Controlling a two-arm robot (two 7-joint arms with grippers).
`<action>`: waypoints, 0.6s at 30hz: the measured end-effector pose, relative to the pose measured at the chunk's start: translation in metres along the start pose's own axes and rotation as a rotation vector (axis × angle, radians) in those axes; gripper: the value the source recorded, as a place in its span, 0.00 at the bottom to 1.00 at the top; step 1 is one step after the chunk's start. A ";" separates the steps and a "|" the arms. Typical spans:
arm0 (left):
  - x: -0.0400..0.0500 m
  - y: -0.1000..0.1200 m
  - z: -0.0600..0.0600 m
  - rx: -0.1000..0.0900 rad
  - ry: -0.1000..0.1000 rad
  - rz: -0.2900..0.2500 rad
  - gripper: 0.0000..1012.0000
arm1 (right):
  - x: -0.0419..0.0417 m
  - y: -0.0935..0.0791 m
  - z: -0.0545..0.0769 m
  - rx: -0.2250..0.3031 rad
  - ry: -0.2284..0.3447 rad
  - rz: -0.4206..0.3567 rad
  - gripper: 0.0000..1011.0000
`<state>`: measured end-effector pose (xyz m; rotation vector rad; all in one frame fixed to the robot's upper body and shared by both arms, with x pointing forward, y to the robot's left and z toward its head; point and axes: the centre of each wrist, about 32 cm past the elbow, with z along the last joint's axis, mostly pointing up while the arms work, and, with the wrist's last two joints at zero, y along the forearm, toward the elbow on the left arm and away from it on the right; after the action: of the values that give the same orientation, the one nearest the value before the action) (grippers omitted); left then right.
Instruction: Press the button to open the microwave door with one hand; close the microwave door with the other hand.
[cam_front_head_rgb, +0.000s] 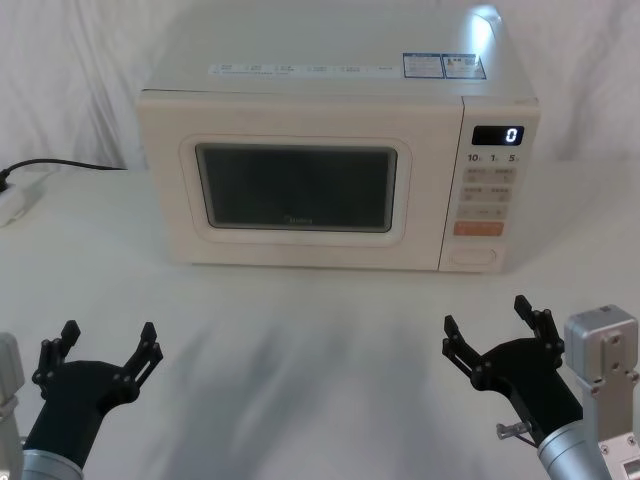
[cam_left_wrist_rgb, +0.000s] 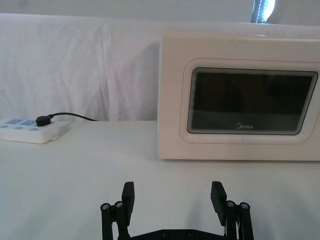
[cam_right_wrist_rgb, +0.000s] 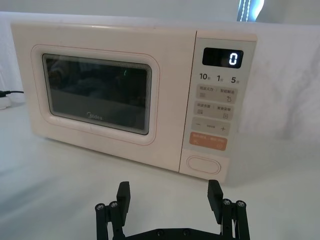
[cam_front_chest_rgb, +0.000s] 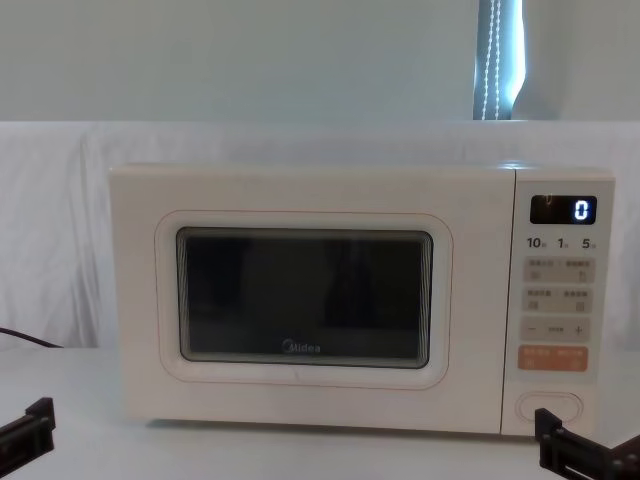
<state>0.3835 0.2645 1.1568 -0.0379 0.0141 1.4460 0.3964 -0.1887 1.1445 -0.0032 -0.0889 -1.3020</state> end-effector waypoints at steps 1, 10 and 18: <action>0.0000 0.000 0.000 0.000 0.000 0.000 0.99 | 0.0000 0.000 0.000 0.000 0.000 0.000 0.99; 0.0000 0.000 0.000 0.000 0.000 0.000 0.99 | 0.0000 0.000 0.000 0.000 0.000 0.000 0.99; 0.0000 0.000 0.000 0.000 0.000 0.000 0.99 | 0.0000 0.000 0.000 0.000 0.000 0.000 0.81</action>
<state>0.3835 0.2645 1.1568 -0.0379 0.0141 1.4459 0.3964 -0.1887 1.1445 -0.0031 -0.0889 -1.3020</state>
